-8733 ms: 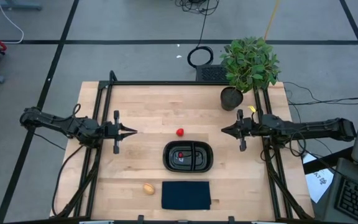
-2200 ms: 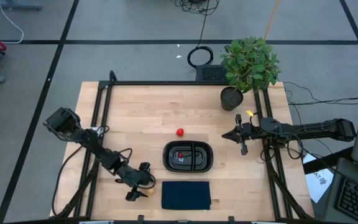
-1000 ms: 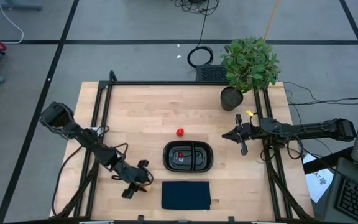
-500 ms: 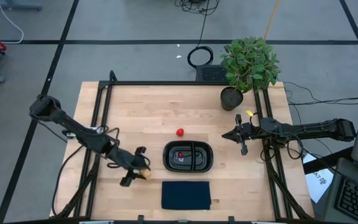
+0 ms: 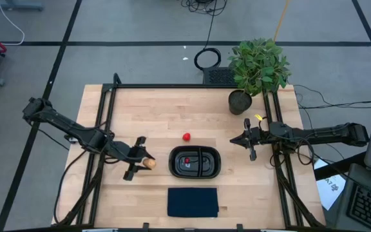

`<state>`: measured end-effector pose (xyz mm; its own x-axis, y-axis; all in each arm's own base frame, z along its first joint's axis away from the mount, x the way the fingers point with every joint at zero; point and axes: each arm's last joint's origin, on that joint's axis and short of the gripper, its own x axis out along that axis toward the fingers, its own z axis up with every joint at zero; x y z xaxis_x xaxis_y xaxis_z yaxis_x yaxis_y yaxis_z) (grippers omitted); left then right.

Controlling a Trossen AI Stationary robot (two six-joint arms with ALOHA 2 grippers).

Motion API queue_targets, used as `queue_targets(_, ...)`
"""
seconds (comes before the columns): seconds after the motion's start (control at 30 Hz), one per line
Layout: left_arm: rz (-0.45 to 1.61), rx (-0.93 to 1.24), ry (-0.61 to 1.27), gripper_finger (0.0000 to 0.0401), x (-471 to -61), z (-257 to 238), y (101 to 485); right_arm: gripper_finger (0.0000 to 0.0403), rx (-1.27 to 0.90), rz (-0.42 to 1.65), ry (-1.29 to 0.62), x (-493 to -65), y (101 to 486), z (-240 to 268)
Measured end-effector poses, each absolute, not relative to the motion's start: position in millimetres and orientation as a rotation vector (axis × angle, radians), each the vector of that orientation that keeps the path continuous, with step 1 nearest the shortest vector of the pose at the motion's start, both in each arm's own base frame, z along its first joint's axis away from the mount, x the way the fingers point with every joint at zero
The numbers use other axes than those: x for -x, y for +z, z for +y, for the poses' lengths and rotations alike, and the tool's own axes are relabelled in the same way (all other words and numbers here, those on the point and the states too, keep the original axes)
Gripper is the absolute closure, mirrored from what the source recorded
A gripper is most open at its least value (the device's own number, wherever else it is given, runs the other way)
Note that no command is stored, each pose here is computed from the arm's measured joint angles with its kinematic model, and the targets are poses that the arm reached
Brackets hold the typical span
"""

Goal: Pick and placing Produce into tupperware
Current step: Put the potato into the black container

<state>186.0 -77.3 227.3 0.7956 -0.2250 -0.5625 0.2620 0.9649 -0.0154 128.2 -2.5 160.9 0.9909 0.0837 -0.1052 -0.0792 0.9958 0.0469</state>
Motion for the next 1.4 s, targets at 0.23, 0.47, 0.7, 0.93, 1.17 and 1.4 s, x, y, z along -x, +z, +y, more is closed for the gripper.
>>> queue_targets(0.23,0.517,-0.124,-0.250,0.0215,-183,-70,238,0.0403,-0.043,0.110,0.082,-128,161,-2)
queue_targets(0.47,0.500,-0.174,-0.200,0.0201,-171,-64,245,0.0403,-0.044,0.114,0.082,-128,160,-2)
queue_targets(0.7,0.479,-0.186,-0.147,0.0216,-166,-60,245,0.0403,-0.044,0.115,0.082,-128,160,-2)
queue_targets(0.93,0.456,-0.156,-0.076,0.0200,-171,-58,245,0.0403,-0.043,0.110,0.082,-128,161,-2)
queue_targets(1.17,0.401,-0.088,-0.009,0.0208,-193,-54,243,0.0403,-0.042,0.102,0.082,-128,161,-2)
queue_targets(1.4,0.422,-0.070,-0.039,0.0202,-224,-49,230,0.0403,-0.042,0.100,0.082,-128,162,-2)
